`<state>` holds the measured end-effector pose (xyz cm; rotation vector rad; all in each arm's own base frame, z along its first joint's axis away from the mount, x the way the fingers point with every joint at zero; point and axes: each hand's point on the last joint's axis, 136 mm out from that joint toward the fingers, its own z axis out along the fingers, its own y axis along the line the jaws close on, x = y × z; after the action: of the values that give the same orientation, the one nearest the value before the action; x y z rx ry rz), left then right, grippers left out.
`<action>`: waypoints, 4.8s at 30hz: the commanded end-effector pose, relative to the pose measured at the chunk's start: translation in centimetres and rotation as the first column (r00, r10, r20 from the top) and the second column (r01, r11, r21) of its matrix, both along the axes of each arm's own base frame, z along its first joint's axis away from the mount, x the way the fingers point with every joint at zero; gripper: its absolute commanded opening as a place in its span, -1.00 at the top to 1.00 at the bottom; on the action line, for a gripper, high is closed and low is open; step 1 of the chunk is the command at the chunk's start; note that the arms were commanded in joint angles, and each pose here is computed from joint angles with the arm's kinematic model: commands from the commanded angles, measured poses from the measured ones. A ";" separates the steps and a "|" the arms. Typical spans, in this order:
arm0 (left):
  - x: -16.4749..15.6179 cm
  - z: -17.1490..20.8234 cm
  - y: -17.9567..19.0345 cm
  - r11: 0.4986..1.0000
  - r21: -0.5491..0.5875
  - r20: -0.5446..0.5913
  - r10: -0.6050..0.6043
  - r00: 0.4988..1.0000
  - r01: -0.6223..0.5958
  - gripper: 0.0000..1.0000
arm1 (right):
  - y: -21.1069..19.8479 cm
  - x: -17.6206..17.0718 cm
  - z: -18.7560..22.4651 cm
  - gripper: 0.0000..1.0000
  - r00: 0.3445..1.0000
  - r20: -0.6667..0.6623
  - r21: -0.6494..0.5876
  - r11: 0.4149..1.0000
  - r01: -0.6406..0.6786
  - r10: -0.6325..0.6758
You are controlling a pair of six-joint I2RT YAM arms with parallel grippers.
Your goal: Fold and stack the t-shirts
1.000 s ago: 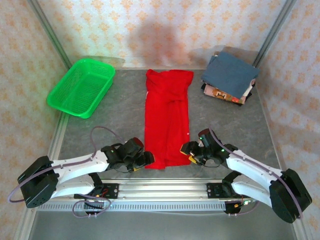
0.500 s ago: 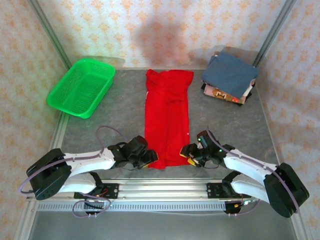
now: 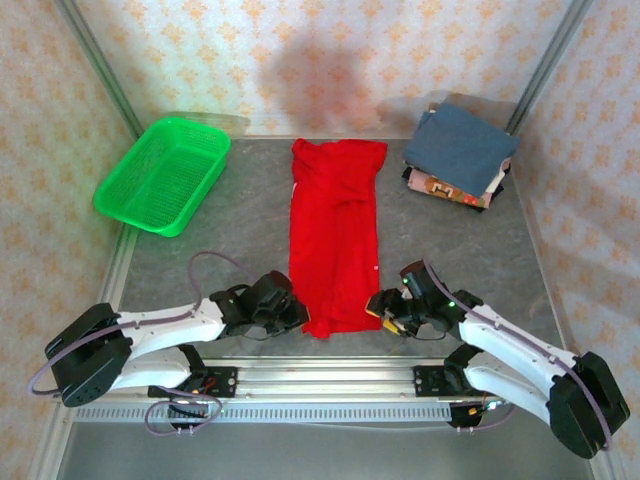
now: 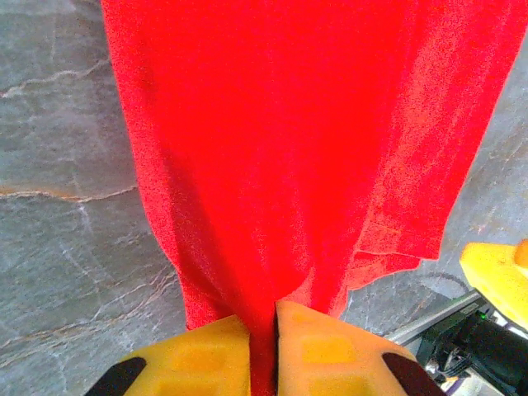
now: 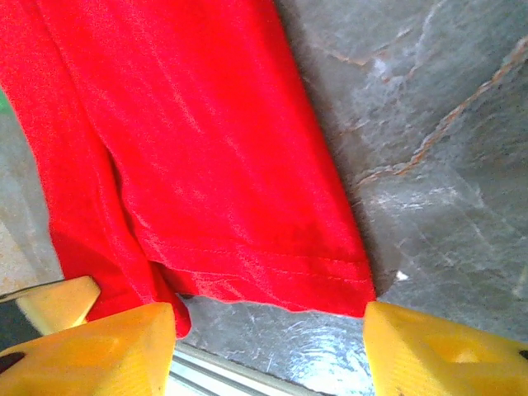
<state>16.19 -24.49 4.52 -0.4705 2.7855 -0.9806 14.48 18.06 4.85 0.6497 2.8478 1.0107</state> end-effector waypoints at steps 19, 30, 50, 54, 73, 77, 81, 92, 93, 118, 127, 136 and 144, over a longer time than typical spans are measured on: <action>-0.6 0.3 1.0 1.000 -0.010 0.029 0.003 1.000 -0.002 0.90 | 2.4 2.1 -1.6 0.64 1.000 -0.018 0.017 1.000 -0.020 0.020; -1.3 0.9 2.8 0.998 0.058 0.041 -0.005 0.999 0.002 0.97 | 0.6 0.5 0.1 1.00 1.000 -0.021 -0.016 1.000 0.002 -0.002; -5.0 3.1 1.9 0.994 0.092 0.059 -0.069 0.996 0.063 1.00 | -0.8 -5.2 2.4 1.00 0.999 -0.036 -0.061 0.997 -0.038 0.036; -4.9 4.4 2.2 0.995 0.090 0.084 -0.059 0.995 0.052 1.00 | -0.7 -5.2 3.5 1.00 0.999 -0.011 -0.060 0.997 -0.039 0.038; 5.3 12.8 2.2 0.998 0.055 0.141 0.012 0.990 -0.020 1.00 | 1.2 6.9 12.9 1.00 0.986 0.154 -0.049 0.997 -0.052 0.059; 8.2 13.7 2.6 0.999 0.045 0.150 0.023 0.988 -0.030 1.00 | 1.1 10.3 14.0 1.00 0.985 0.166 -0.037 0.998 -0.048 0.053; 11.0 13.9 3.2 0.998 0.052 0.143 0.032 0.989 -0.040 1.00 | 1.0 13.5 14.4 1.00 0.985 0.161 -0.047 0.997 -0.057 0.064; 18.4 13.0 5.5 0.995 0.066 0.123 0.067 0.990 -0.075 1.00 | 0.6 20.6 12.4 1.00 0.992 0.109 -0.066 0.996 -0.054 0.060; 19.0 12.8 5.6 0.995 0.066 0.120 0.068 0.990 -0.077 1.00 | 0.5 21.2 12.2 1.00 0.992 0.108 -0.068 0.996 -0.052 0.059; 31.9 7.5 4.9 0.993 0.019 0.061 0.111 0.992 -0.113 0.11 | 0.0 35.0 5.8 0.20 0.992 0.070 0.016 0.995 0.102 -0.102; 30.0 21.5 8.3 0.988 0.012 0.305 0.142 0.942 -0.153 -0.26 | -1.1 31.9 17.4 -0.02 0.944 0.327 0.021 0.999 0.049 -0.053; 19.5 13.6 8.9 0.993 0.077 0.152 0.077 0.985 -0.089 -0.29 | -2.9 20.8 14.2 -0.29 0.941 0.317 0.069 0.993 0.098 -0.115; 12.3 6.6 7.0 0.999 0.011 0.014 0.041 0.999 -0.042 -0.22 | -2.2 14.4 8.2 -0.30 0.971 0.200 0.153 0.983 0.099 -0.129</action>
<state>27.98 -16.24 9.29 -0.5424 2.8675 -0.8191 28.75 14.64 11.92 0.6981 2.6339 1.0785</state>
